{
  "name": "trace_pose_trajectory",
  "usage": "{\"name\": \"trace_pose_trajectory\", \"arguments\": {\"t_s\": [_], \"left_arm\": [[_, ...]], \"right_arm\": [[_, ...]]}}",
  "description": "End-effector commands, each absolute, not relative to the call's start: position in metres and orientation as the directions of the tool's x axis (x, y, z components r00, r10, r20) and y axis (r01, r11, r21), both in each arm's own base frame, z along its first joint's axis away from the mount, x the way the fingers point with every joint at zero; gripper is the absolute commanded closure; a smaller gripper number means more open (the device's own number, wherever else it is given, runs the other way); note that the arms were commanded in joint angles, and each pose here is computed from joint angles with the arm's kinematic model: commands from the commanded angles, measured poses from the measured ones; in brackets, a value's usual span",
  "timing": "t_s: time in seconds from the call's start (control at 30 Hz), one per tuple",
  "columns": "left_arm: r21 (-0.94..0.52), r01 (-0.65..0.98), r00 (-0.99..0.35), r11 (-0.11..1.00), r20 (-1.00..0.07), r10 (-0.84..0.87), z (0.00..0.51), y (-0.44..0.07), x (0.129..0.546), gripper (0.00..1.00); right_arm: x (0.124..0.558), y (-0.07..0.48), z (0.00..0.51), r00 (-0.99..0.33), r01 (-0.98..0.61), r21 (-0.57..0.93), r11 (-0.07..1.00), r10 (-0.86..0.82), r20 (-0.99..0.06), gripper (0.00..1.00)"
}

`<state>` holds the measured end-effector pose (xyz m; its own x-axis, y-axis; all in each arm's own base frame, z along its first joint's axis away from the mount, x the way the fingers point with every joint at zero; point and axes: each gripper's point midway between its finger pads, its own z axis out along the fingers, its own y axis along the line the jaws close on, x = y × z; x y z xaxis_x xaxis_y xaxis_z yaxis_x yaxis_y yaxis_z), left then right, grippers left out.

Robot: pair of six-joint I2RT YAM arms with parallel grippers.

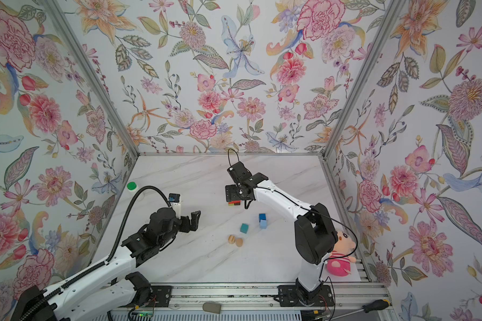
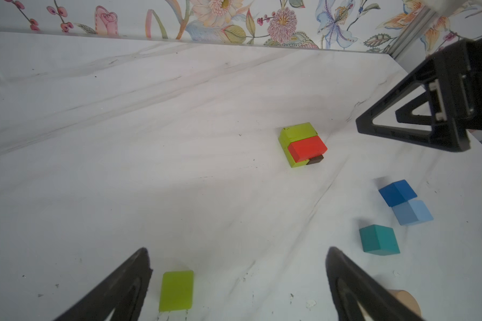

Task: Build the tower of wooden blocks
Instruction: 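Raise the right gripper and move it over the blue cube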

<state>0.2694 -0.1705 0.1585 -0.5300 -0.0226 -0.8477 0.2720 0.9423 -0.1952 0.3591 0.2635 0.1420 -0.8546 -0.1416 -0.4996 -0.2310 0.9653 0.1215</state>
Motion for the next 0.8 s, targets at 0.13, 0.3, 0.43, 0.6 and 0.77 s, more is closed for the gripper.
{"name": "trace_pose_trajectory", "arguments": {"t_s": [0.13,0.3,0.43,0.6,0.77], "left_arm": [[-0.206,0.295,-0.529,0.933,-0.849,-0.021,0.161,-0.205,0.253,0.01],[-0.18,0.331,-0.514,0.926,-0.857,0.018,0.162,-0.231,0.25,0.01],[-0.145,0.371,-0.5,0.917,-0.863,0.066,0.164,-0.254,0.252,0.01],[-0.11,0.402,-0.469,0.909,-0.877,0.101,0.171,-0.273,0.262,0.01],[-0.069,0.423,-0.425,0.903,-0.896,0.13,0.18,-0.286,0.272,0.01]], "right_arm": [[0.333,0.21,0.139,-0.843,-0.19,0.103,0.976,-0.108,-0.527,0.08],[0.319,0.171,0.134,-0.846,-0.132,0.127,0.983,-0.045,-0.531,0.08],[0.313,0.149,0.129,-0.848,-0.095,0.143,0.985,-0.005,-0.53,0.08],[0.307,0.133,0.121,-0.856,-0.067,0.151,0.986,0.021,-0.517,0.08],[0.309,0.124,0.11,-0.868,-0.04,0.157,0.987,0.044,-0.495,0.08]]}}
